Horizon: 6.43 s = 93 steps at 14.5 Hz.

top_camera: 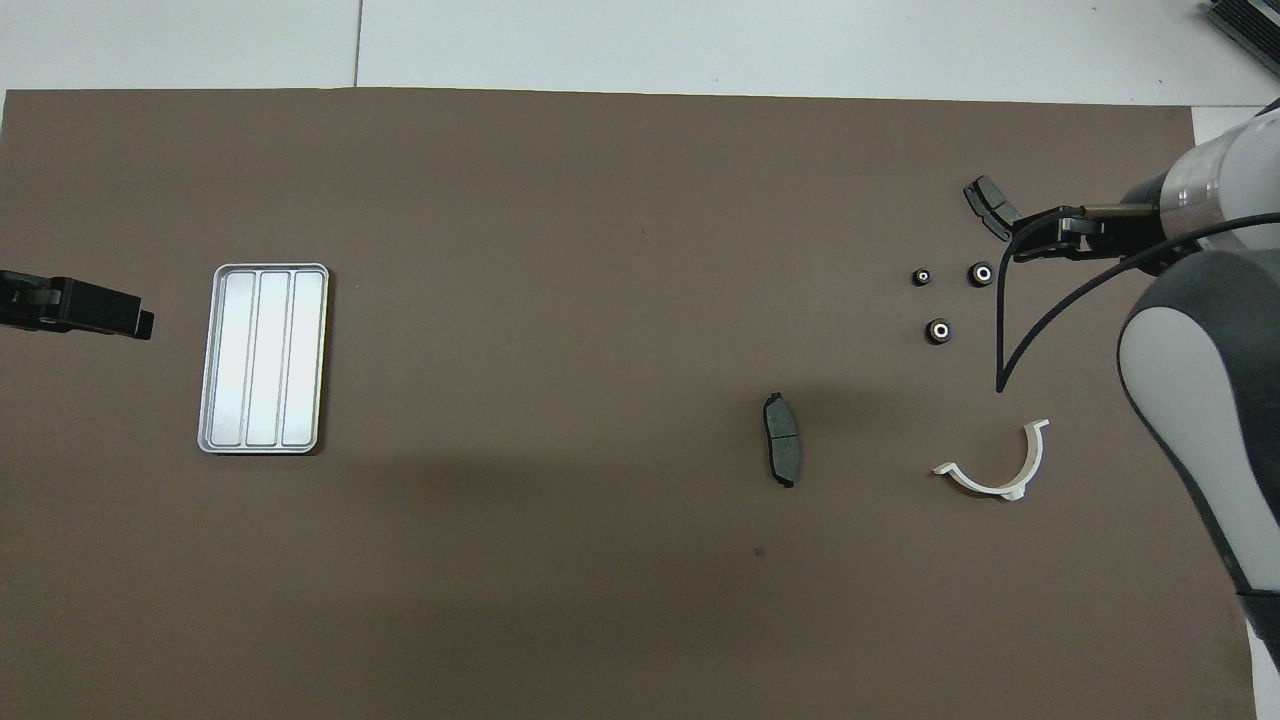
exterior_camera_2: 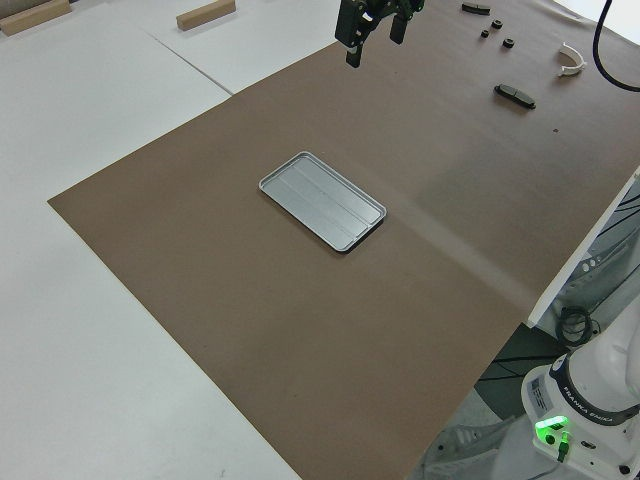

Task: Pick bearing gear from pile to tray
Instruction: 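Reach the right gripper to the pile and grasp a black gear, then carry the gear toward the table center while the left gripper approaches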

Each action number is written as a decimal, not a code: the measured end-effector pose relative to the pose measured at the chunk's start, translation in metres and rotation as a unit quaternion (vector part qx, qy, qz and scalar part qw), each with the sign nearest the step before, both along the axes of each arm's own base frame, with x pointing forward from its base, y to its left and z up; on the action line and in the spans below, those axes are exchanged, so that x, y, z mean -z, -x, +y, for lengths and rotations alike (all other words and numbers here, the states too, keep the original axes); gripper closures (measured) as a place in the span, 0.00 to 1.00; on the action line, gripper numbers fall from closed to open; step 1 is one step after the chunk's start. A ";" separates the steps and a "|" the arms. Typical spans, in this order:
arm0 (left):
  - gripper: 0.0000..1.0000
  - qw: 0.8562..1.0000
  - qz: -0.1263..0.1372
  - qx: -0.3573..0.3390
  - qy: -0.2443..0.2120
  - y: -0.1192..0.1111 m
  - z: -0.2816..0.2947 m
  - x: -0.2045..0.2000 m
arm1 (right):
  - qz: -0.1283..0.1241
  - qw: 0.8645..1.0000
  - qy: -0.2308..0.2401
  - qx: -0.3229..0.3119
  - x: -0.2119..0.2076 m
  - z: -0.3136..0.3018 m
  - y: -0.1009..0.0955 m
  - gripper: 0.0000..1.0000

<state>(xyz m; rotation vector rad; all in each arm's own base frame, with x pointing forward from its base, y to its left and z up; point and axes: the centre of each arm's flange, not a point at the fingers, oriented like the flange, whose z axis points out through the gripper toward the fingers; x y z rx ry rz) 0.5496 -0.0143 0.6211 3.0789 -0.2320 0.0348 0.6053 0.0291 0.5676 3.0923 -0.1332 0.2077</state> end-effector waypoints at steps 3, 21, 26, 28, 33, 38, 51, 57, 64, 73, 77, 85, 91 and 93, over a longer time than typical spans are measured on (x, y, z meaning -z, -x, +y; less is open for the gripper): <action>0.00 1.000 0.000 0.000 0.000 0.000 0.000 0.000 | 0.002 1.000 0.000 -0.004 0.002 0.005 0.001 0.00; 0.00 1.000 0.000 0.000 0.000 0.000 0.000 0.000 | 0.067 0.998 0.000 -0.018 0.139 -0.011 -0.047 0.00; 0.00 1.000 0.000 0.000 0.000 0.000 0.000 0.000 | 0.094 0.995 -0.001 -0.014 0.187 -0.019 -0.053 0.03; 0.00 1.000 0.000 0.000 0.000 0.000 0.000 0.000 | 0.095 0.995 -0.002 -0.016 0.208 -0.018 -0.049 0.07; 0.00 1.000 0.000 0.000 0.000 0.000 0.000 0.000 | 0.113 0.993 -0.003 -0.019 0.251 -0.016 -0.031 0.20; 0.00 1.000 0.000 0.000 0.000 0.000 0.000 0.000 | 0.115 0.993 -0.004 -0.022 0.275 -0.015 -0.017 0.28; 0.00 1.000 0.000 0.000 0.000 0.000 0.000 0.000 | 0.092 0.996 -0.006 -0.020 0.279 -0.019 -0.015 0.55; 0.00 1.000 0.000 0.000 0.000 0.000 0.000 0.000 | 0.090 0.996 -0.006 -0.021 0.277 -0.018 -0.015 0.65; 0.00 1.000 0.000 0.000 0.000 0.000 0.000 0.000 | 0.020 0.995 -0.004 -0.099 0.191 0.084 -0.023 0.65; 0.00 1.000 0.000 0.000 0.000 0.000 0.000 0.000 | -0.050 0.978 -0.041 -0.197 0.151 0.292 0.036 0.65; 0.00 1.000 -0.014 -0.008 0.000 -0.003 -0.002 -0.001 | -0.096 0.967 -0.075 -0.226 0.160 0.347 0.043 0.65; 0.00 1.000 -0.019 -0.011 0.002 -0.040 -0.035 0.066 | -0.092 0.973 -0.119 -0.176 0.239 0.455 0.023 0.65; 0.00 0.995 -0.045 -0.092 0.017 -0.081 -0.079 0.127 | -0.090 0.978 -0.114 -0.150 0.235 0.491 0.053 0.19; 0.00 0.991 -0.043 -0.126 0.023 -0.083 -0.103 0.140 | -0.085 0.982 -0.086 -0.147 0.232 0.477 0.044 0.00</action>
